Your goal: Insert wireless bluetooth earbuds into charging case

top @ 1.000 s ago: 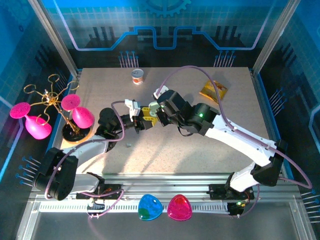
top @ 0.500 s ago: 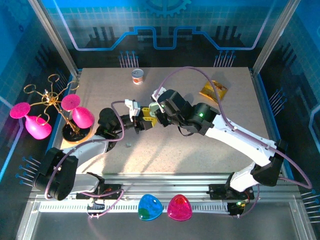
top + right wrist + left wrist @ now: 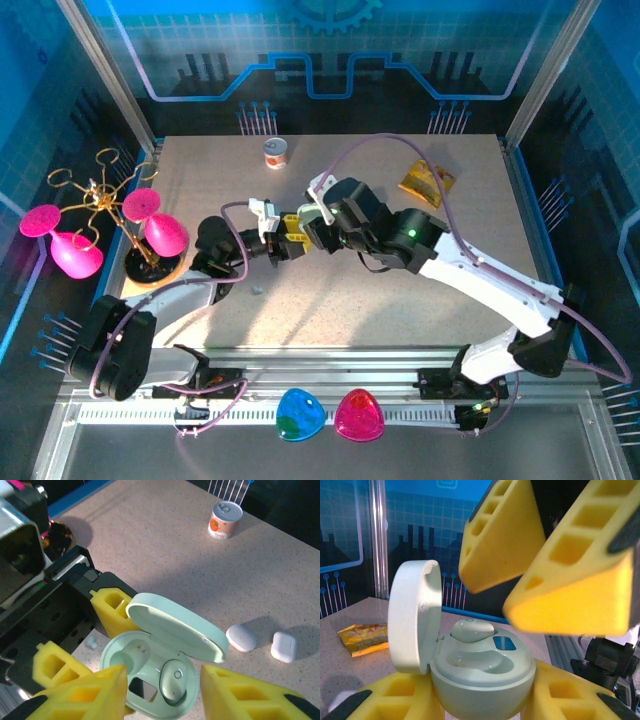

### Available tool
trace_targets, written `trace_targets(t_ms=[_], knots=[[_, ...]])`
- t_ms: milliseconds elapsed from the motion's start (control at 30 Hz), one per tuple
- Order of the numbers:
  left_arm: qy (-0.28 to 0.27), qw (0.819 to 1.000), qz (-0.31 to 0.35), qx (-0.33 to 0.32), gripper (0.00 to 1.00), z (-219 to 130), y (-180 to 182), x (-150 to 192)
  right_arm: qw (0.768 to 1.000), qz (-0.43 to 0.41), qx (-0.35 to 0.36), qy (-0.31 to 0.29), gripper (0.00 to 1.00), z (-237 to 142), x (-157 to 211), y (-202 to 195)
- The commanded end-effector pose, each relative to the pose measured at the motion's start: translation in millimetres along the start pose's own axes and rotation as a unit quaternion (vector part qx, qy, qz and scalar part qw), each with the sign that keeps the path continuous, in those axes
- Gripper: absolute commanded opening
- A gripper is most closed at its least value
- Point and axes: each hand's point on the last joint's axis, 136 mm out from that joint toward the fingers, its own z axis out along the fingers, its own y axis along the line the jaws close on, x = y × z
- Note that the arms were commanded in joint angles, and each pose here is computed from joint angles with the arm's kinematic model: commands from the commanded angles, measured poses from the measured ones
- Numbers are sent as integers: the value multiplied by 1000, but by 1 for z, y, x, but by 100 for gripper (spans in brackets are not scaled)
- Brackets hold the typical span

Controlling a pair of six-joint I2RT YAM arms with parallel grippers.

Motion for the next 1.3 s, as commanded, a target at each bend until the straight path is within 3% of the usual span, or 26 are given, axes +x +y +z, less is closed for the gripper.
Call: trace_targets(t_ms=[0,167,333,567,667,933,1267], knots=[[-23,999,35,10,31,-1,-5,-19,997,34,-29,-66,44,-25,-22,-5],[-27,999,42,7,31,-2,-5,-21,989,81,-53,-114,46,-44,-19,-19],[-38,998,55,-3,31,-5,-5,-30,976,167,-49,-132,48,-49,13,-52],[-55,996,71,-9,31,-8,-9,-45,962,252,-50,-88,49,-4,73,-70],[-62,995,75,-9,31,-10,-13,-52,961,262,-73,-42,49,34,98,-59],[-67,994,80,-22,31,-15,-19,-64,949,266,-159,52,47,124,122,2],[-88,992,93,-21,31,-15,-24,-88,957,192,-148,162,41,199,142,67]])
